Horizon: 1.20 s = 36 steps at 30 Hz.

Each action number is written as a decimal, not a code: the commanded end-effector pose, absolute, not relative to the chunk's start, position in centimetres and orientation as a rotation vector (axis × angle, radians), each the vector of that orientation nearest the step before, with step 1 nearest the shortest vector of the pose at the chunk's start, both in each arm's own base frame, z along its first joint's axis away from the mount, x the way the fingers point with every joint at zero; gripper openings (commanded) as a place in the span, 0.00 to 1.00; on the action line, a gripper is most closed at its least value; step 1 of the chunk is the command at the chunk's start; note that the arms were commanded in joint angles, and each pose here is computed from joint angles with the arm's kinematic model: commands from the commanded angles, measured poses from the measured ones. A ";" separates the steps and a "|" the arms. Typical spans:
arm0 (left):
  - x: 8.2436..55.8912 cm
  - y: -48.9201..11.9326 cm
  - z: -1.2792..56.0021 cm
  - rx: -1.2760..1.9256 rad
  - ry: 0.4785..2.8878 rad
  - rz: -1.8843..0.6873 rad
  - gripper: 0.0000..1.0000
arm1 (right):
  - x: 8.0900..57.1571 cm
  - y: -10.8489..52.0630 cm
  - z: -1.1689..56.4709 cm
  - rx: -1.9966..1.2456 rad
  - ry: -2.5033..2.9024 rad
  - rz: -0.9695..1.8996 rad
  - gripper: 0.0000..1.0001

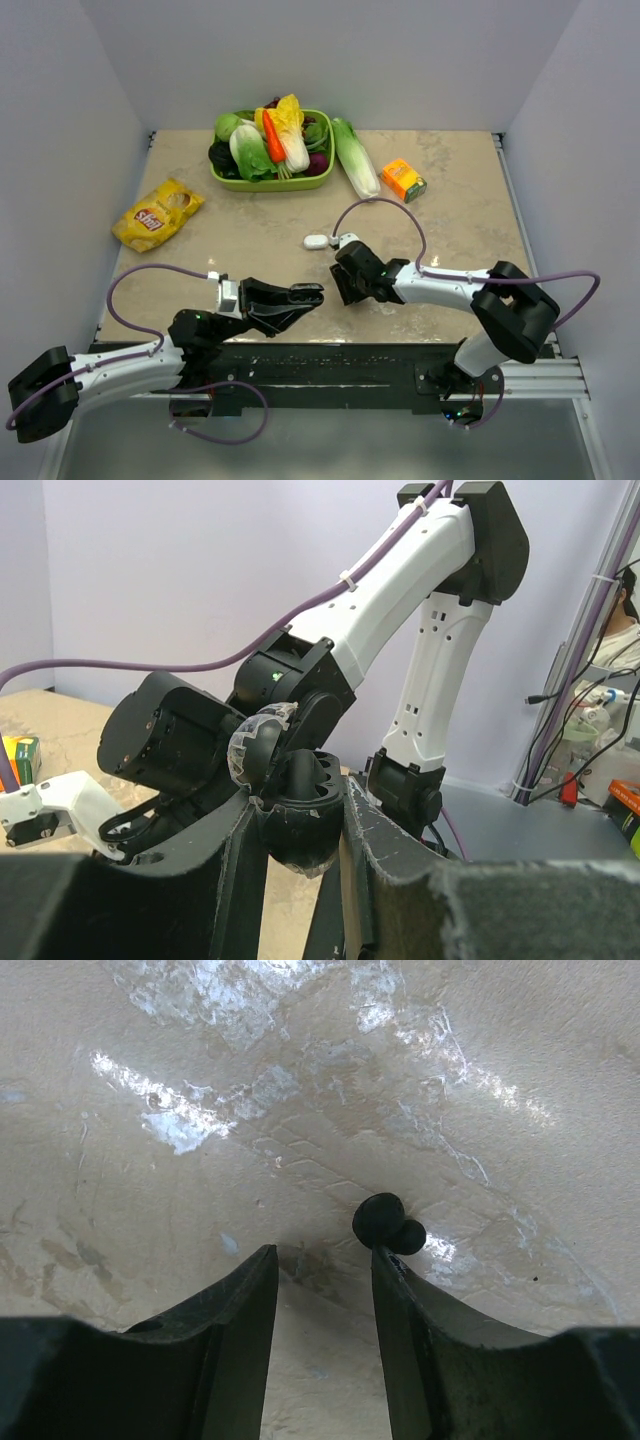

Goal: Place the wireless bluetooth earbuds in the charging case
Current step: Pick up the earbud from the center of the board.

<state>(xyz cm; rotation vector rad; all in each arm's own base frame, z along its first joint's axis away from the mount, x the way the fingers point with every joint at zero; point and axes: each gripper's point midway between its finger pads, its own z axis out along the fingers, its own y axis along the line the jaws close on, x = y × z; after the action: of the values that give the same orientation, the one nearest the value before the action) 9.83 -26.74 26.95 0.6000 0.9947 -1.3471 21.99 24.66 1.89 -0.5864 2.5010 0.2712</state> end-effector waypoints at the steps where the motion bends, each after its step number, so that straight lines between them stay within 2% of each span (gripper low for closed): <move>1: 9.1 -25.6 20.3 0.634 1.120 -1.330 0.00 | 24.0 25.0 3.4 -0.521 2.436 0.258 0.46; 24: 9.1 -25.5 20.1 0.630 1.123 -1.333 0.00 | 25.9 25.0 5.2 -0.461 2.384 0.229 0.47; 27: 9.0 -25.5 19.9 0.630 1.125 -1.334 0.00 | 25.7 24.6 7.0 -0.404 2.344 0.267 0.47; 29: 9.1 -25.4 19.9 0.627 1.127 -1.332 0.00 | 25.6 23.9 8.0 -0.362 2.325 0.260 0.39; 30: 9.1 -25.4 19.9 0.627 1.127 -1.332 0.00 | 25.4 23.2 7.8 -0.341 2.346 0.229 0.28; 31: 9.1 -25.4 19.9 0.627 1.127 -1.330 0.00 | 25.2 22.9 7.6 -0.328 2.358 0.213 0.04; 32: 9.1 -25.4 20.0 0.625 1.124 -1.328 0.00 | 24.9 22.5 7.1 -0.324 2.378 0.200 0.00; 36: 9.1 -25.5 20.1 0.626 1.118 -1.331 0.00 | 24.3 22.1 5.6 -0.261 2.416 0.203 0.00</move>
<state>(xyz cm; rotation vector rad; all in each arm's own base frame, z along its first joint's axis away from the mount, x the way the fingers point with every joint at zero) 9.95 -26.93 26.62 0.6037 1.0070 -1.3448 24.93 23.68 7.48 -0.3542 2.3584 0.2616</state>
